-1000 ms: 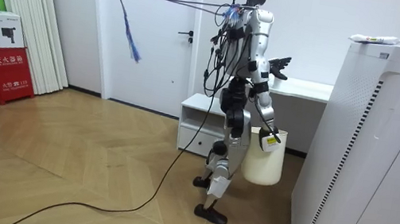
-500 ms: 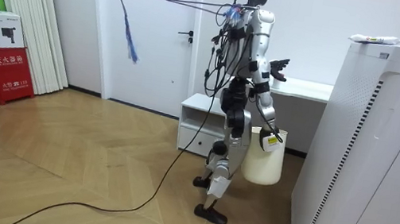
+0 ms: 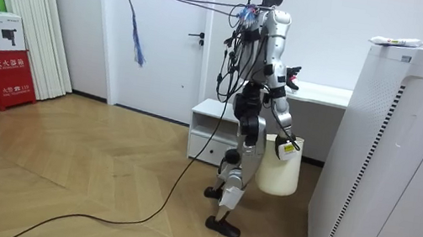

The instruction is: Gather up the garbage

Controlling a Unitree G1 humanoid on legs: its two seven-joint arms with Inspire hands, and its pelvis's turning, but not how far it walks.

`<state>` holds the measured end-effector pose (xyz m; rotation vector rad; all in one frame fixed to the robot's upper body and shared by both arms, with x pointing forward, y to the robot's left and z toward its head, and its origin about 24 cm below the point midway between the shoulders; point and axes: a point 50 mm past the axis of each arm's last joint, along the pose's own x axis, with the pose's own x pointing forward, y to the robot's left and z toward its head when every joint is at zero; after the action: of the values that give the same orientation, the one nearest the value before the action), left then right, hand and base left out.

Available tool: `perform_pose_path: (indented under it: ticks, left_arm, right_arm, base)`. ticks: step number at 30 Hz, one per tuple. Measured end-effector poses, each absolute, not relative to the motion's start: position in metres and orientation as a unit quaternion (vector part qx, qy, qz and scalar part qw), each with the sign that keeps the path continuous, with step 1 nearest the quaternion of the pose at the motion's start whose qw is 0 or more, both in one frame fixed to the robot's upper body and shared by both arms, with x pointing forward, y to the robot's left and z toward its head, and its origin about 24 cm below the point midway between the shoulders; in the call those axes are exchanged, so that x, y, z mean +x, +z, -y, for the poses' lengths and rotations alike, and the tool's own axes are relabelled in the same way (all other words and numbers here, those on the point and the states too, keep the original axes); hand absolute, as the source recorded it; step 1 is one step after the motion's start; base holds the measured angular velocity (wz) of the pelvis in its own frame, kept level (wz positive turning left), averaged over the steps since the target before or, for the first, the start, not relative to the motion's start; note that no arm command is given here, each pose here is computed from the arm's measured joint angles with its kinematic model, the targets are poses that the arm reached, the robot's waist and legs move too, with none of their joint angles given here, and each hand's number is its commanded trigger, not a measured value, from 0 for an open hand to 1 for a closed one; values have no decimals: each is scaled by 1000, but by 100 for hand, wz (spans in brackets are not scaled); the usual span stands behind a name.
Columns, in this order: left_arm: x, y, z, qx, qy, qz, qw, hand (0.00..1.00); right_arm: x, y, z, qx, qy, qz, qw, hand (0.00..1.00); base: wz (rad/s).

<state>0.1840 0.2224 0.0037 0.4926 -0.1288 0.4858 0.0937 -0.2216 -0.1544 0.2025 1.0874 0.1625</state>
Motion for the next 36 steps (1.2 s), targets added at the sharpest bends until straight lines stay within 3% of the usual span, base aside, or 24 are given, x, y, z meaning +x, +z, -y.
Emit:
perform_pose_path:
  ticks: [20,22,23,31,36]
  left_arm:
    - [178,-11,-228,249,249,25,936,0]
    - [178,-13,-228,251,248,23,935,56]
    - [178,-15,-229,253,248,18,935,98]
    - [177,-25,-229,263,243,-2,934,100]
    - [186,-24,-249,299,255,-10,920,100]
  right_arm:
    - [89,-154,215,105,88,-506,852,100]
    - [89,-154,215,105,89,-506,852,100]
    - [90,-154,215,105,89,-505,852,100]
    - [88,-155,214,110,91,-517,844,100]
    - [87,-155,214,116,100,-521,840,100]
  base:
    - [0]
    - [0]
    - [0]
    - [0]
    - [0]
